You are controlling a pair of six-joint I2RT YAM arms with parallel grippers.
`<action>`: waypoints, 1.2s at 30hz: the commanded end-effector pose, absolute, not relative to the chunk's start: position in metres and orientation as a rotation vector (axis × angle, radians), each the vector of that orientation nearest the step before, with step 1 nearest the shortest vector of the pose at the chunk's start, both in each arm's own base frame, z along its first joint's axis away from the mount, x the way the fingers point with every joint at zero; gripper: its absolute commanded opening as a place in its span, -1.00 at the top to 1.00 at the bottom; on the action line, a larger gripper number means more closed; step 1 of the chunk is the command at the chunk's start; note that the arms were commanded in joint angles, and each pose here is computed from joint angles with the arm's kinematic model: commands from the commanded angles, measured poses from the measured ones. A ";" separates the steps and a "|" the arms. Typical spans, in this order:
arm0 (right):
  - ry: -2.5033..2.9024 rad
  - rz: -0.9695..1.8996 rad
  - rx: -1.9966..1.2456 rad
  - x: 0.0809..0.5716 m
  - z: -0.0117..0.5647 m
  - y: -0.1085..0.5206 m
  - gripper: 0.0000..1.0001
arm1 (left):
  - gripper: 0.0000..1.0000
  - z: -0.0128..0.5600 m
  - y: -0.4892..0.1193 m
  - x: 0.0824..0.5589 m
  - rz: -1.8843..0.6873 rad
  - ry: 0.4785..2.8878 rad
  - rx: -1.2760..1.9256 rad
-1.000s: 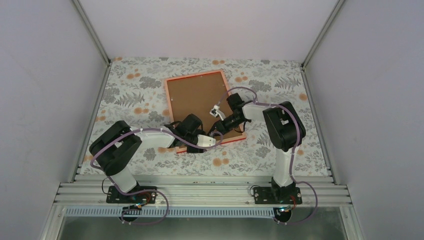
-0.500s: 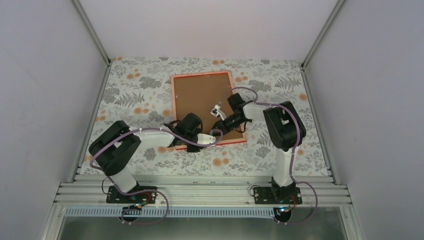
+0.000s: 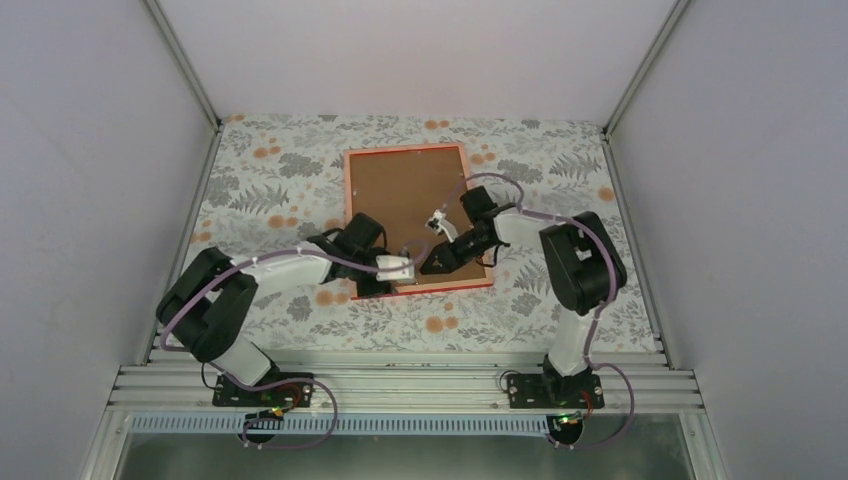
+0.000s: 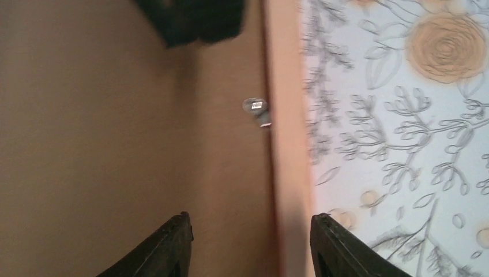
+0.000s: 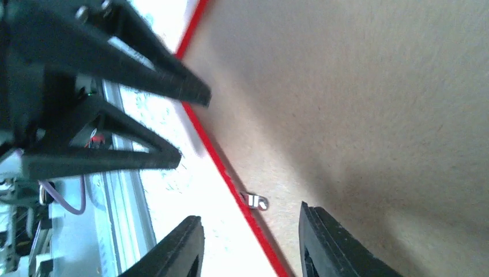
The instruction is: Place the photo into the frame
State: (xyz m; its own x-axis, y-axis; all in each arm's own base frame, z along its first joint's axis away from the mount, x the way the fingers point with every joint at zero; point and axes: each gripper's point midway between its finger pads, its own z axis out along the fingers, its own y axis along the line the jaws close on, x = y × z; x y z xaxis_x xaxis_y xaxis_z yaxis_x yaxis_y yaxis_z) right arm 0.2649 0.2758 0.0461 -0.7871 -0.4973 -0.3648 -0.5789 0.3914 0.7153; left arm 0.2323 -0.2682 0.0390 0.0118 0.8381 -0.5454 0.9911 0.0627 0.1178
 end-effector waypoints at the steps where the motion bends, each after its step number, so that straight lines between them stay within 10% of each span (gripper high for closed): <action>1: 2.331 1.246 -1.008 0.290 0.107 0.274 0.12 | -0.10 0.085 -0.255 0.264 -0.487 1.939 1.628; 14: 2.010 0.618 -0.833 0.387 0.239 0.201 -0.98 | -0.50 0.142 -0.236 0.293 -0.418 1.868 1.535; 36: 2.291 0.918 -0.391 0.347 0.179 0.109 -1.00 | 0.11 0.013 -0.283 0.204 -0.250 1.913 1.905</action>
State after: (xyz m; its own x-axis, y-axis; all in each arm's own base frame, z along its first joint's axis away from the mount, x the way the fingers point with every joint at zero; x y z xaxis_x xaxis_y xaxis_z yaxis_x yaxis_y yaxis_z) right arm 0.3644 0.1132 0.1835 -0.7025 -0.1155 -0.7022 -0.5333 0.7389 0.4120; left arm 0.2054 -0.2912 0.0313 0.0734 0.8791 -0.4710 0.9840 0.0130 0.1777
